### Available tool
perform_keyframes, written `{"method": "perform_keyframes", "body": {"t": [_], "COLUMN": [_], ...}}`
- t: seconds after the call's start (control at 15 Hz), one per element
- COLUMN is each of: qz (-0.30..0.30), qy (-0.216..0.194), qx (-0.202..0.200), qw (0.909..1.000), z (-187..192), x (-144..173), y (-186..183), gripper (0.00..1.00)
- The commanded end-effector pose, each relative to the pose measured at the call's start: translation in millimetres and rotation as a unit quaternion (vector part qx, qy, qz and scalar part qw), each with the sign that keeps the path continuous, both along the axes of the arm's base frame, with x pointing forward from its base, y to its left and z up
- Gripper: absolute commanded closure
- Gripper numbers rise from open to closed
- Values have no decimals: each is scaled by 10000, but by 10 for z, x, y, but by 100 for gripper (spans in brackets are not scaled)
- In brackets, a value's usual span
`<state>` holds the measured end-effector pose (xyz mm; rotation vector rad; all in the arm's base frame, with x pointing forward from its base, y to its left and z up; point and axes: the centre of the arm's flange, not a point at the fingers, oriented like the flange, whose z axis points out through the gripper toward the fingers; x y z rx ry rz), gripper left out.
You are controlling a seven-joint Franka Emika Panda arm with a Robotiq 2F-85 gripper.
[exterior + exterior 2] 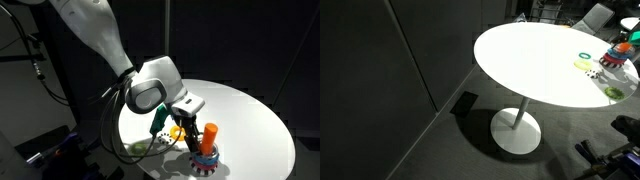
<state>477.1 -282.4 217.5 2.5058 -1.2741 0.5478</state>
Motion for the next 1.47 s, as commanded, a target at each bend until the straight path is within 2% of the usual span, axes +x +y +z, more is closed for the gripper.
{"method": "perform_keyframes", "body": {"t": [0.0, 0.8, 0.87, 1.0, 1.4], "qz": [60, 56, 59, 61, 64], "qy": [-40, -47, -45, -42, -71], "qx": [-72, -91, -94, -99, -78], "qw": [9999, 9999, 9999, 9999, 9999], "z": [8, -37, -40, -44, 10], "x": [-21, -23, -23, -24, -26], "y": [20, 14, 14, 14, 14], "gripper": [0, 0, 23, 32, 82]}}
